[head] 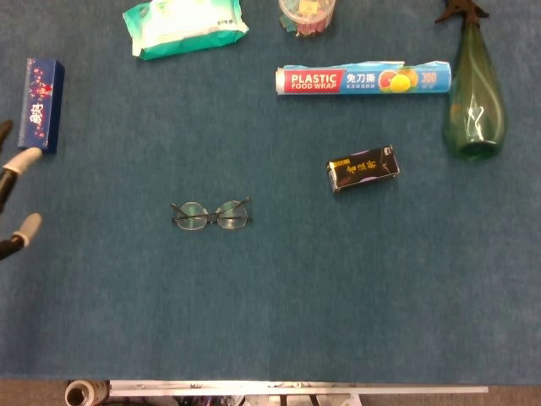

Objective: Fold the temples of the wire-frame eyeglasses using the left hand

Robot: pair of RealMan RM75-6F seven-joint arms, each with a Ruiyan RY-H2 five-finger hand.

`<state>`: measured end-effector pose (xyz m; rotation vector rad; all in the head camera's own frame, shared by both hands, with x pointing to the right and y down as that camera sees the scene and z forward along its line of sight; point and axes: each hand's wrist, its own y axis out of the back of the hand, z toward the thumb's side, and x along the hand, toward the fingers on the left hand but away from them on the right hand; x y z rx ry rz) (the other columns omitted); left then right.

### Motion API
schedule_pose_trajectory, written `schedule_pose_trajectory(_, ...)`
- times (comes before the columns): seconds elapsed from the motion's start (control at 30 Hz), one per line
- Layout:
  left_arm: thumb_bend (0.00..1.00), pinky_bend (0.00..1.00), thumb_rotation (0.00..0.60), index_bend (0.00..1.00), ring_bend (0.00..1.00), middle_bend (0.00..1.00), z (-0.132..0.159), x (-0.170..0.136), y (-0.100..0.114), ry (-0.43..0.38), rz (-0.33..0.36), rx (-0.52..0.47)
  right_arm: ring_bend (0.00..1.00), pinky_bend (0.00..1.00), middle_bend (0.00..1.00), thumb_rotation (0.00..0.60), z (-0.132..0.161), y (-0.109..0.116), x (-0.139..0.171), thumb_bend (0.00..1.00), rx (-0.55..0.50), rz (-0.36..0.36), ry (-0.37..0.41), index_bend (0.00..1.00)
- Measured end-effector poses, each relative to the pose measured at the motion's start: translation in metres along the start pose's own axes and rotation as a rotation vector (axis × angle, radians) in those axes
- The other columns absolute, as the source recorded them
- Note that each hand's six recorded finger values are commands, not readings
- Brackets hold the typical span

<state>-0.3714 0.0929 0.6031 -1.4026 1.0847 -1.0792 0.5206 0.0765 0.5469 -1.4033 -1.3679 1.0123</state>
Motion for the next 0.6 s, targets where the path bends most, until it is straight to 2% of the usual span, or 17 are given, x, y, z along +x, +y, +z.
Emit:
schedule_pose_trajectory(0.1,0.2,0.0,0.6,0.22,0.03,0.12,-0.01,-0.005,0.001,0.041,0.005,-0.013,0.23,0.38,0.3,0.6,0.001,-0.003,-0.002,0.19,0.006,0.009,0.001,0.33)
schedule_pose_trajectory(0.3,0.2,0.0,0.6,0.24,0.03,0.14,-0.028,-0.012,-0.002,0.113,-0.01,-0.029,0.23,0.38,0.3,0.6,0.005,-0.01,-0.006,0.19,0.02,0.032,0.007,0.33)
schedule_pose_trajectory(0.6,0.2,0.0,0.6,0.25,0.03,0.15,-0.038,-0.011,-0.007,0.153,-0.035,-0.008,0.23,0.38,0.3,0.6,0.011,-0.016,-0.009,0.19,0.025,0.055,0.029,0.33)
